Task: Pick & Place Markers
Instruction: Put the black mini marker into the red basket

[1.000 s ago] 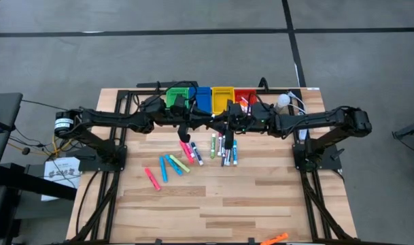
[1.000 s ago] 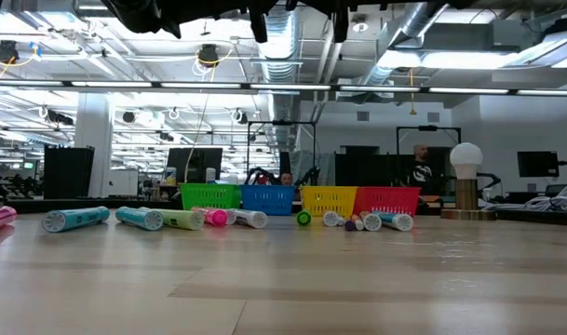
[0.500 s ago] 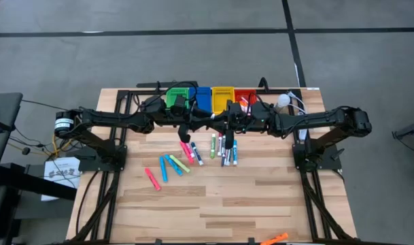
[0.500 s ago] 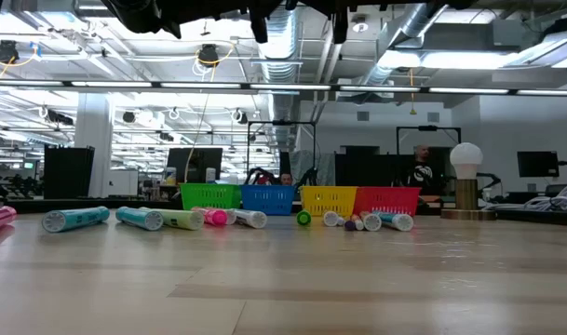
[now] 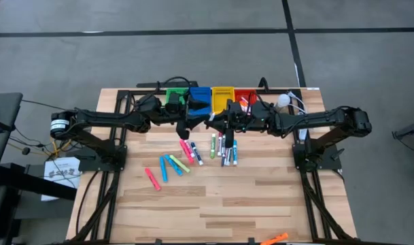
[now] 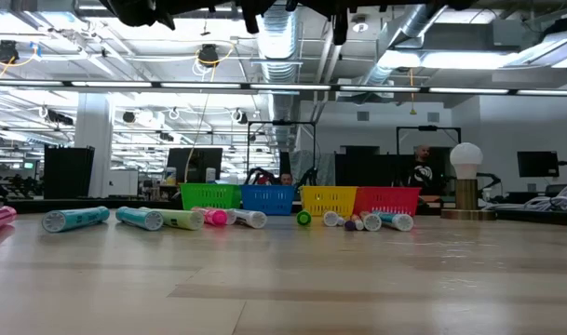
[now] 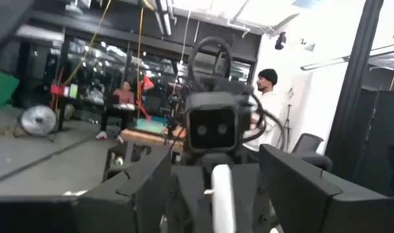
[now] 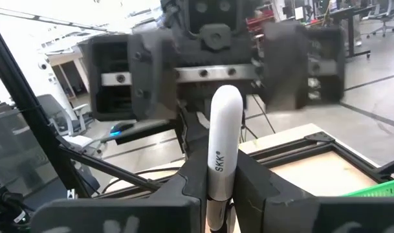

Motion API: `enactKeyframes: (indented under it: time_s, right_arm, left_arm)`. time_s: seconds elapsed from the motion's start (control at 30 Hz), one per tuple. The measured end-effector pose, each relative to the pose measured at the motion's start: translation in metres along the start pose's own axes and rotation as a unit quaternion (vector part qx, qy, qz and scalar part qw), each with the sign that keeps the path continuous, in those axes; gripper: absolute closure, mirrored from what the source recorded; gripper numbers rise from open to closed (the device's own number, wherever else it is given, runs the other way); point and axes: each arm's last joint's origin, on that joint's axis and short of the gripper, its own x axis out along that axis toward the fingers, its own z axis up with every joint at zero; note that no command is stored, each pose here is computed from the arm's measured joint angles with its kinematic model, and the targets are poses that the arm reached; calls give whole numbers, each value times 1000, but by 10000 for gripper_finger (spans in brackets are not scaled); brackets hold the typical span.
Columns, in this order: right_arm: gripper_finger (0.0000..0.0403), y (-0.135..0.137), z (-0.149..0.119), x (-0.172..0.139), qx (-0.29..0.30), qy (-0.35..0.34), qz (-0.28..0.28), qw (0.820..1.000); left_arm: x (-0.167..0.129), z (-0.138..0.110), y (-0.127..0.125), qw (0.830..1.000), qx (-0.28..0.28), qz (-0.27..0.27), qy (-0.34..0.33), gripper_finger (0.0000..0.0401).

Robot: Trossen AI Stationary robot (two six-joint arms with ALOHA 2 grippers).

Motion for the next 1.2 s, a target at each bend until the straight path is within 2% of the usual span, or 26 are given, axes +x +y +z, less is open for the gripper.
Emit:
enactKeyframes:
  time_s: [0.23, 0.4, 0.63, 0.8, 0.97, 1.2]
  right_arm:
    - [371, -8, -1, 0, 0, 11, -12, 1000]
    - [364, -20, -2, -2, 2, 23, -34, 999]
    - [370, -46, -7, -7, 2, 71, -84, 994]
    - [361, -73, -13, -15, 11, 121, -134, 983]
    - [369, -105, -21, -31, 14, 194, -201, 960]
    - [352, -148, -33, -65, 50, 289, -329, 898]
  left_arm:
    - [-9, 15, 0, 1000, 7, 15, -2, 171]
    - [-20, 26, 5, 999, 7, 36, 20, 177]
    - [-37, 36, 15, 995, 2, 78, 69, 184]
    - [-46, 39, 19, 991, -2, 97, 93, 185]
    - [-54, 36, 16, 991, -3, 96, 95, 186]
    - [-66, 28, 15, 990, -6, 98, 103, 185]
